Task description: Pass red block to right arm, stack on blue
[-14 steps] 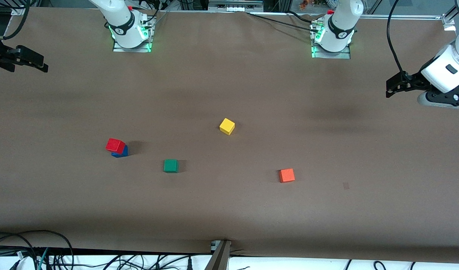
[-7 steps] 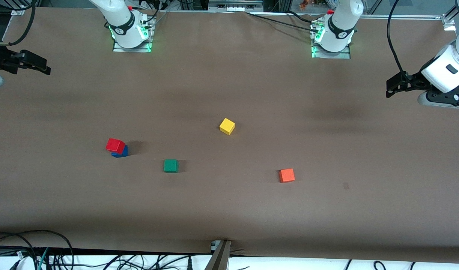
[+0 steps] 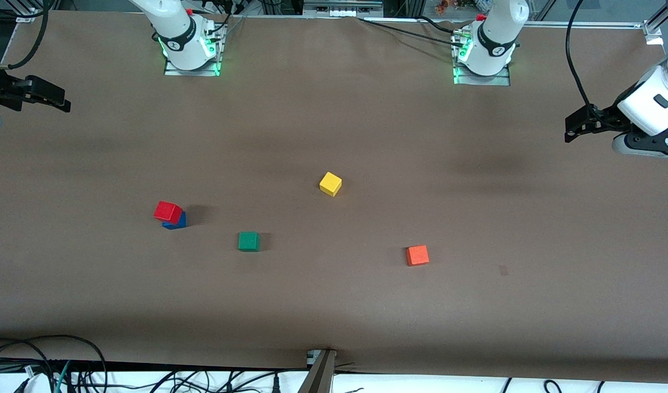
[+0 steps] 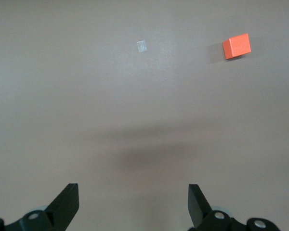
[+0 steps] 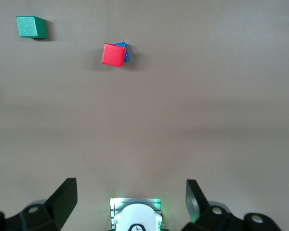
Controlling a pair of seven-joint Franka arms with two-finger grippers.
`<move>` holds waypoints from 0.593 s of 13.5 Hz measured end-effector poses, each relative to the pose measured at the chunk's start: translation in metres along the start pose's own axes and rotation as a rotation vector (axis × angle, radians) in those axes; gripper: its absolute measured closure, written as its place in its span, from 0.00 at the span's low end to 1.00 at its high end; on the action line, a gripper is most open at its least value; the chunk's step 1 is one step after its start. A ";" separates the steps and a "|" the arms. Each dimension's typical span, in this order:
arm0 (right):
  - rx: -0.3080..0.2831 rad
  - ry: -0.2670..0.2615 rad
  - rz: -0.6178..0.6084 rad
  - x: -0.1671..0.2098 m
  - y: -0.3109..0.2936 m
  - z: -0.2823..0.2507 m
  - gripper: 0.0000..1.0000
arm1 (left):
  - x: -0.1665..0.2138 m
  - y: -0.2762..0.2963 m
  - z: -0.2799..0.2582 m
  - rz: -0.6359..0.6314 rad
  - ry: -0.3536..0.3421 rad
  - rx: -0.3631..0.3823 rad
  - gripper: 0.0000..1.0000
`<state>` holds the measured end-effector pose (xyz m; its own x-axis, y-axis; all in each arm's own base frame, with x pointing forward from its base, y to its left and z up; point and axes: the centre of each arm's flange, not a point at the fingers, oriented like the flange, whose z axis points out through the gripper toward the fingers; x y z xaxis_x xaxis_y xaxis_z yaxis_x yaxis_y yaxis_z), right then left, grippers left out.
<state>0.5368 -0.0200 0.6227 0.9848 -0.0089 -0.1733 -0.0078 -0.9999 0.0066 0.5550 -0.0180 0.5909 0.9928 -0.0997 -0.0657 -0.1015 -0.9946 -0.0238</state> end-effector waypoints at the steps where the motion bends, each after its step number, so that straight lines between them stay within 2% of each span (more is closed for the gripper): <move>1: 0.000 0.000 -0.012 0.000 0.000 0.000 0.00 | 0.000 -0.001 0.000 -0.001 0.000 0.000 0.00; 8: -0.006 -0.001 -0.048 0.000 0.001 0.000 0.00 | 0.000 -0.004 0.000 -0.007 0.000 0.000 0.00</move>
<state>0.5370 -0.0207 0.6223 0.9838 0.0396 -0.1746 0.0408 -0.9992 0.0038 0.5552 -0.0142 0.5908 0.9935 -0.0929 -0.0659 -0.0947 -0.9952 -0.0238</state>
